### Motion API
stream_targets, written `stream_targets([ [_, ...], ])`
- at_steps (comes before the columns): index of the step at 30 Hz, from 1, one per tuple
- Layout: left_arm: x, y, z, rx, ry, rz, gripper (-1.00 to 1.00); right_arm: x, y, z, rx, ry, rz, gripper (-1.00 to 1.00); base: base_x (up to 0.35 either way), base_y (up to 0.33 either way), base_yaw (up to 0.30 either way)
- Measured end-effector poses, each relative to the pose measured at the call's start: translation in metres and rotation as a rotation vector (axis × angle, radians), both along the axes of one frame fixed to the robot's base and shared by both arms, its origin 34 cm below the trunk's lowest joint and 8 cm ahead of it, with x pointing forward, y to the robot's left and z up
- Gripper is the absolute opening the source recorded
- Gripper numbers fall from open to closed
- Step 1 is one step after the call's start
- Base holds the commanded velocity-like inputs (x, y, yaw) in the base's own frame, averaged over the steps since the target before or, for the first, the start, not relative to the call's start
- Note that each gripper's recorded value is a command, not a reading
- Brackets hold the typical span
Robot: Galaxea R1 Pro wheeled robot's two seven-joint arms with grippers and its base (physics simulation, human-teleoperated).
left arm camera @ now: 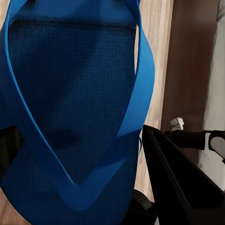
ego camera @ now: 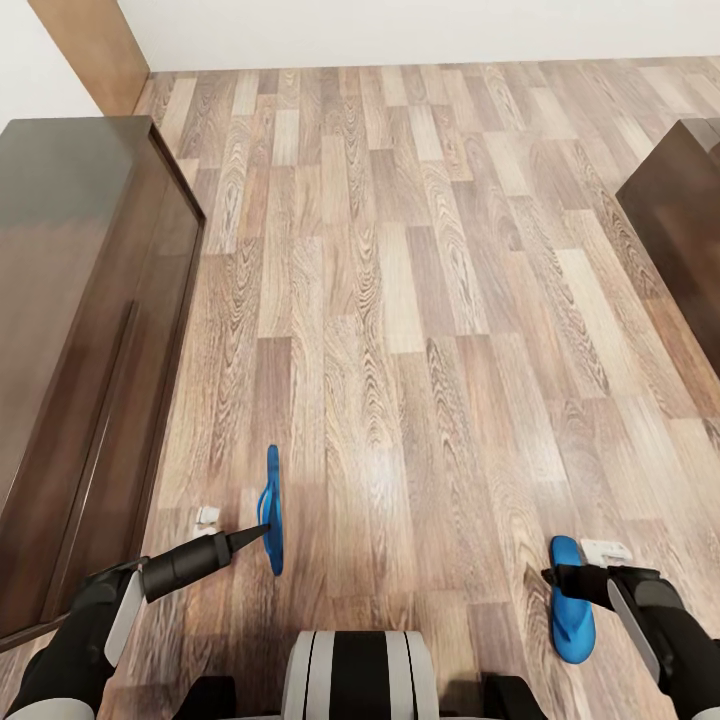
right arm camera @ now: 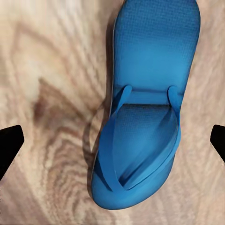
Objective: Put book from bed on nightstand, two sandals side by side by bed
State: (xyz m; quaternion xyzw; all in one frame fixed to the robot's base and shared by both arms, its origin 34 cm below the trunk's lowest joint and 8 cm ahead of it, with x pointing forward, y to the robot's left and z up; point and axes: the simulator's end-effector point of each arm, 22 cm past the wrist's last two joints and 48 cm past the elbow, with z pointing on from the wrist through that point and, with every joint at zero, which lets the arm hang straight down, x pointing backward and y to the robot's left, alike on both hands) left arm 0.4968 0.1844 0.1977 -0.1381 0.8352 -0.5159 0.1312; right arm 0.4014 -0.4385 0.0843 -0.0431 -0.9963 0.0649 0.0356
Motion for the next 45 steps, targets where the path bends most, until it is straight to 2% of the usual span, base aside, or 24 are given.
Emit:
stream_targets([
  [4, 0.0, 0.0, 0.0, 0.0, 0.0, 0.0, -1.0, 0.023, 0.001, -0.001, -0.003, -0.103, 0.028, 1.0, 0.0, 0.0, 0.0],
  [12, 0.0, 0.0, 0.0, 0.001, 0.0, 0.0, -1.0, 0.028, 0.0, -0.001, -0.005, -0.129, 0.032, 1.0, 0.0, 0.0, 0.0],
  [20, 0.0, 0.001, 0.0, 0.001, 0.001, 0.0, -1.0, 0.029, -0.001, -0.001, -0.006, -0.13, 0.03, 1.0, 0.0, 0.0, 0.0],
  [45, -0.032, 0.0, -0.043, 0.0, 0.103, -0.001, -1.0, -0.014, -0.005, -0.035, -0.009, -0.03, 0.029, 1.0, 0.0, 0.0, 0.0],
])
